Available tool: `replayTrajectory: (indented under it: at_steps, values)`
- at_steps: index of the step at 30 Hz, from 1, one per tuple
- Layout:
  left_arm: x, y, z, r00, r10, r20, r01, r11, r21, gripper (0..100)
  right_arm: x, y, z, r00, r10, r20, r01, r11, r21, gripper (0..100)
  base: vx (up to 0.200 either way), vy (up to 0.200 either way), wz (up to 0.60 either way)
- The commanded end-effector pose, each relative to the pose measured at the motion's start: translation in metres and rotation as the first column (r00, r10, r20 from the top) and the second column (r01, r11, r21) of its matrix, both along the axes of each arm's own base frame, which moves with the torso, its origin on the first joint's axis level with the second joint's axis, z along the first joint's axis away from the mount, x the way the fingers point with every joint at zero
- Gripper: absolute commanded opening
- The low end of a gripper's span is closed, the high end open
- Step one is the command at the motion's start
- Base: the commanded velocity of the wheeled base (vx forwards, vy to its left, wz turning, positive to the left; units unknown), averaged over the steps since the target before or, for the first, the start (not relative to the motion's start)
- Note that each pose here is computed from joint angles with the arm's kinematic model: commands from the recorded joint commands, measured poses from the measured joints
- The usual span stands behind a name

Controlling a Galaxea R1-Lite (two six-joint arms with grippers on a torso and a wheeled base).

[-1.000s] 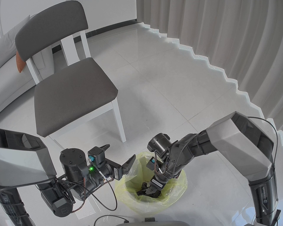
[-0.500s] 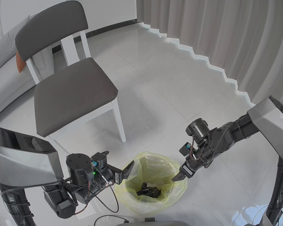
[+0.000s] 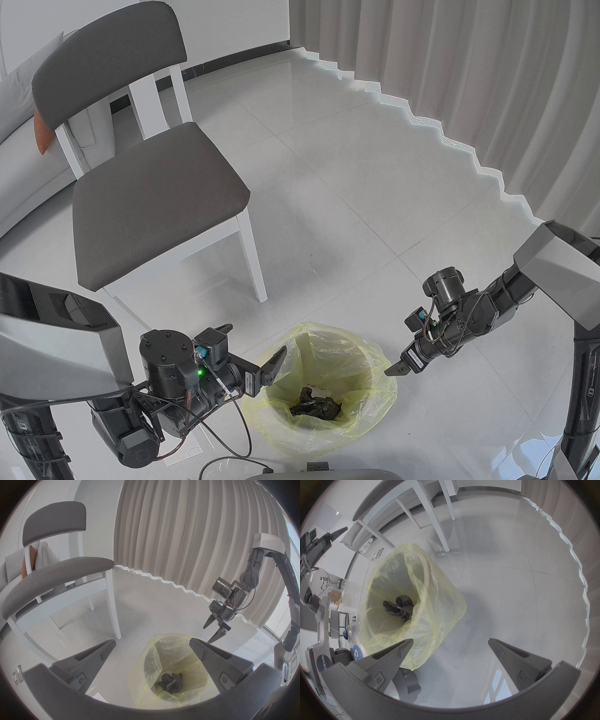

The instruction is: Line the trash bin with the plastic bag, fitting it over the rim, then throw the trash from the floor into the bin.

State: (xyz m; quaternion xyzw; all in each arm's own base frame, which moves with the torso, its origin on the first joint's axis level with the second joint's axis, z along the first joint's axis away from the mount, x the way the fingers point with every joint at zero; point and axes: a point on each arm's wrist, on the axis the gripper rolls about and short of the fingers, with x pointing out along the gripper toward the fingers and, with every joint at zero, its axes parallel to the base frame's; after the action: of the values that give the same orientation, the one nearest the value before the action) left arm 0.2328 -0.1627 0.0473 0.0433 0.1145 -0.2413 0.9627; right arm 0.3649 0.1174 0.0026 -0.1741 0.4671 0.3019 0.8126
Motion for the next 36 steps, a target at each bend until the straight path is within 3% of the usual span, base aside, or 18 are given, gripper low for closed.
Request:
replayTrajectory:
  at_steps: [1,7,10,17,23,26,28,36]
  values:
    - [0.000,-0.001,0.003,1.000,-0.002,0.017,0.003,1.000,-0.012,100,0.007,0.001,-0.021,0.999,-0.002,-0.033,0.002,1.000,-0.014,100,0.000,0.000,0.00]
    - [0.000,0.000,0.003,1.000,0.001,0.019,-0.001,1.000,-0.014,100,0.023,0.015,-0.035,1.000,0.021,-0.015,-0.021,1.000,-0.022,100,0.000,0.000,0.00]
    - [0.001,-0.001,0.004,1.000,0.012,0.024,-0.011,1.000,-0.015,100,0.040,0.020,-0.051,1.000,0.004,0.008,-0.003,0.997,-0.074,100,0.000,0.000,0.00]
    - [0.000,-0.001,0.006,0.999,0.017,0.033,-0.017,1.000,-0.018,100,0.058,0.026,-0.057,0.997,0.008,-0.074,-0.017,0.992,-0.126,100,0.000,0.000,0.00]
    - [0.001,0.000,0.006,0.999,0.019,0.029,-0.019,1.000,-0.019,100,0.056,0.024,-0.053,0.997,0.004,-0.082,-0.015,0.992,-0.128,100,0.000,0.000,0.00]
    - [0.001,0.000,0.005,0.999,0.020,0.026,-0.020,1.000,-0.021,100,0.053,0.019,-0.036,0.998,-0.002,-0.061,-0.005,0.993,-0.121,100,0.000,0.000,0.00]
    - [0.000,0.001,0.005,1.000,0.023,0.020,-0.022,1.000,-0.022,100,0.046,0.007,-0.003,0.999,-0.024,-0.021,0.022,0.994,-0.107,100,0.000,0.000,0.00]
    - [0.010,0.013,0.007,0.997,0.069,0.027,-0.069,0.997,-0.031,100,0.014,-0.020,0.067,0.995,-0.072,0.066,0.076,0.995,-0.066,100,0.000,0.000,0.00]
